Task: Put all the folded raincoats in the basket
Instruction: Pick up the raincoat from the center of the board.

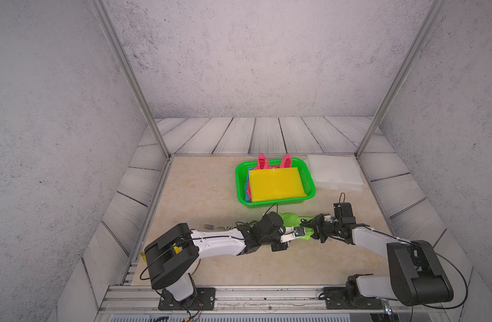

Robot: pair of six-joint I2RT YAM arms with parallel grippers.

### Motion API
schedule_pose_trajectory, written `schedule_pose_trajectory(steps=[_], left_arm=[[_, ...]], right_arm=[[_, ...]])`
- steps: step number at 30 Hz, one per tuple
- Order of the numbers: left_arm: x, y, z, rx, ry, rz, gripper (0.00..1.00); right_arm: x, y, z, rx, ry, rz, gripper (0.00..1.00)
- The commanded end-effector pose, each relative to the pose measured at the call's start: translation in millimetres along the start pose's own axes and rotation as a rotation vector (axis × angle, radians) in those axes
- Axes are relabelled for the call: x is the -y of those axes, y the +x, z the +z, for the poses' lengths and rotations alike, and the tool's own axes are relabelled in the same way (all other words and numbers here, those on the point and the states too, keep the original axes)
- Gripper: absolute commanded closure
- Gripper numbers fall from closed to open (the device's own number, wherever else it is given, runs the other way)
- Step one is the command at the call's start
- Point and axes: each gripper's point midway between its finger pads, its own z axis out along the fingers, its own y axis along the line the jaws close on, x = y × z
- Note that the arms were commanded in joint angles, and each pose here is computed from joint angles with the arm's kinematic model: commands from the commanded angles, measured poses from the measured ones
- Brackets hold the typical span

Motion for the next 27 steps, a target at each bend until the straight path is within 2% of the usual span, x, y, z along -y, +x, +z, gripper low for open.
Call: schedule_pose_trajectory(steps=[1, 2, 3, 4, 6, 7, 11, 16, 18, 21, 27], left_arm=[[0, -19, -11, 0.034, 0.037, 0.015, 0.86], [2, -19, -14, 0.023, 0.076, 0.008, 0.71], [4, -21, -18, 0.016, 0.121, -0.007, 0.56], [6, -23, -24, 0.012, 0.173, -0.033, 0.47], [9, -30, -39, 0.008, 0.26, -0.079, 0.44], [11, -31, -48, 0.003, 0.309, -0.1, 0.36], [22, -37, -93, -0.021, 0.471, -0.142, 0.31], [22, -35, -139, -0.052, 0.554, -0.214, 0.29], [17, -34, -154, -0.067, 0.548, -0.237, 0.28], [1, -33, -171, -0.075, 0.501, -0.277, 0.16], [-42, -22, -189, -0.081, 0.346, -0.365, 0.15]], right_arm=[[-11, 2, -3, 0.006, -0.026, -0.013, 0.93], [-12, 4, -5, 0.004, -0.022, -0.023, 0.99], [-13, 5, -6, 0.001, -0.02, -0.034, 1.0], [-15, 8, -8, -0.002, -0.021, -0.051, 1.0], [-18, 13, -13, -0.007, -0.028, -0.087, 1.0], [-20, 16, -16, -0.006, -0.03, -0.114, 1.0], [-24, 27, -33, 0.035, -0.016, -0.257, 1.0], [-42, 49, -58, 0.06, -0.03, -0.524, 1.0], [-48, 59, -66, 0.054, -0.042, -0.613, 1.0], [-60, 68, -76, 0.063, -0.063, -0.71, 1.0], [-107, 88, -101, 0.121, -0.173, -0.964, 1.0]])
